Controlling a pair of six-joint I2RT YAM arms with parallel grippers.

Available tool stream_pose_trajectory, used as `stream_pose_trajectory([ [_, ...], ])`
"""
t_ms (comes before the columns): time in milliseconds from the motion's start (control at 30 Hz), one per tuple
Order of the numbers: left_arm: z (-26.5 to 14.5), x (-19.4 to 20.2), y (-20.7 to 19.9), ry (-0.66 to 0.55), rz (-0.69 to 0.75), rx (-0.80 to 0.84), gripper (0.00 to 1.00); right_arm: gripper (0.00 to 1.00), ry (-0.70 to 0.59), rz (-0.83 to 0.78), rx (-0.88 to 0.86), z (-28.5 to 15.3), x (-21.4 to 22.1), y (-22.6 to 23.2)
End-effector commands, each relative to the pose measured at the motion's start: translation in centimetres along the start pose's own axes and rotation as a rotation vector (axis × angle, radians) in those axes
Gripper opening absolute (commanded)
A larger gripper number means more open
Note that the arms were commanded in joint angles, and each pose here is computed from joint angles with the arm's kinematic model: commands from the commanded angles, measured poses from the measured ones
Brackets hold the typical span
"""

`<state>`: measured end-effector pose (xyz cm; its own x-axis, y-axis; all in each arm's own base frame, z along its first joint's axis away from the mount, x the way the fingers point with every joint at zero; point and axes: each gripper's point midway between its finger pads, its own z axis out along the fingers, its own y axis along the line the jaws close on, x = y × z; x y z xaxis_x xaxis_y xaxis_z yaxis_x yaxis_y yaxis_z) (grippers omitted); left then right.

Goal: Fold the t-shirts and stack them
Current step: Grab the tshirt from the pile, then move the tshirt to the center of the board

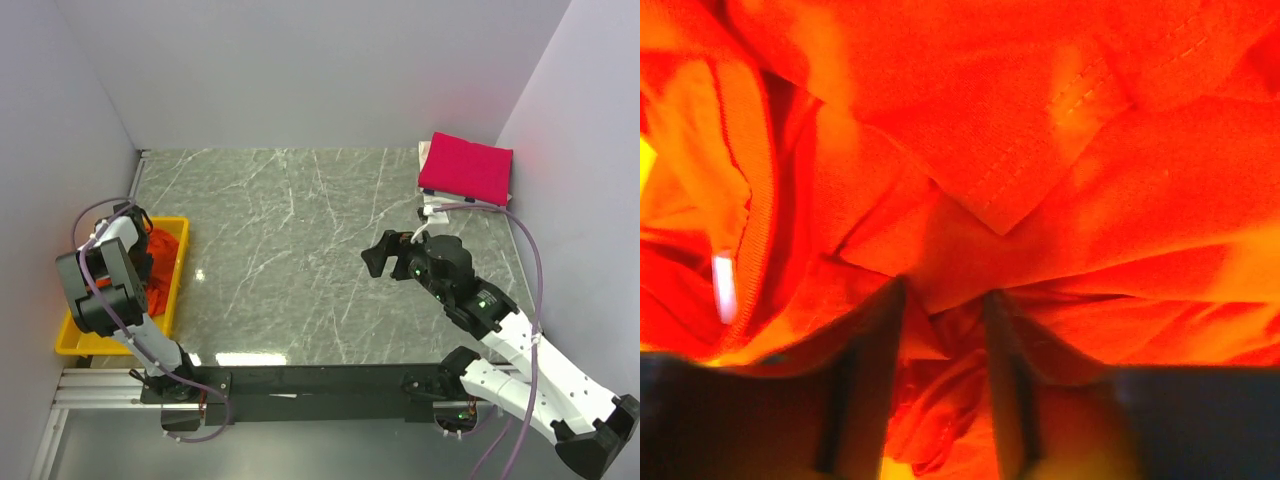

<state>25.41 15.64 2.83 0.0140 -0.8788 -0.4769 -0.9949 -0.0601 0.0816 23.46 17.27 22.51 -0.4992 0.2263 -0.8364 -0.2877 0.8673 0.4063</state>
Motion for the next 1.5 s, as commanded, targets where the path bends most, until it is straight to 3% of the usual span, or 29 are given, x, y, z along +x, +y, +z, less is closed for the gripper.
stream_pose_trajectory([
  [0,-0.1,0.1,-0.8,0.030,-0.004,0.039,0.31,1.00,-0.052,-0.002,-0.027,-0.5,-1.2,0.4],
  [33,-0.2,0.3,-0.8,0.044,-0.007,0.047,0.06,1.00,-0.054,-0.004,-0.033,-0.6,-1.3,0.6],
  [67,-0.3,0.1,-0.8,0.049,-0.007,0.051,0.01,1.00,-0.055,-0.004,-0.035,-0.6,-1.3,0.6],
  [167,-1.8,-1.3,-1.2,0.033,0.004,0.101,0.01,1.00,-0.055,-0.004,-0.044,-0.6,-1.4,0.8],
  [400,-13.0,-6.8,-3.5,-0.065,-0.007,0.477,0.01,1.00,-0.052,-0.001,-0.059,-0.3,-1.5,1.2],
  [667,-35.4,-10.9,-4.1,-0.200,0.035,1.110,0.01,1.00,-0.056,0.003,-0.087,-0.4,-2.5,2.3],
  [800,-50.3,-8.2,-3.0,-0.201,0.153,1.539,0.01,1.00,-0.086,0.004,-0.098,-0.7,-3.6,2.8],
  [900,-55.8,-4.9,-2.3,-0.143,0.258,1.673,0.01,1.00,-0.124,0.009,-0.086,-1.0,-4.9,2.8],
  [1067,-59.0,1.7,-2.0,-0.062,0.406,1.757,0.01,1.00,-0.167,0.020,-0.064,-1.3,-6.2,2.7],
  [1233,-58.0,6.5,-2.1,0.017,0.484,1.771,0.01,1.00,-0.185,0.024,-0.034,-0.9,-6.5,2.2],
  [1300,-55.1,8.8,-4.2,0.033,0.529,1.682,0.02,1.00,-0.176,0.030,-0.010,-0.1,-6.0,1.8],
  [1367,-52.6,11.0,-5.9,0.051,0.580,1.619,0.18,1.00,-0.158,0.040,0.000,0.9,-5.3,1.6],
  [1467,-46.5,16.3,-9.4,0.159,0.696,1.513,0.56,1.00,-0.107,0.055,0.027,2.6,-3.6,1.0],
])
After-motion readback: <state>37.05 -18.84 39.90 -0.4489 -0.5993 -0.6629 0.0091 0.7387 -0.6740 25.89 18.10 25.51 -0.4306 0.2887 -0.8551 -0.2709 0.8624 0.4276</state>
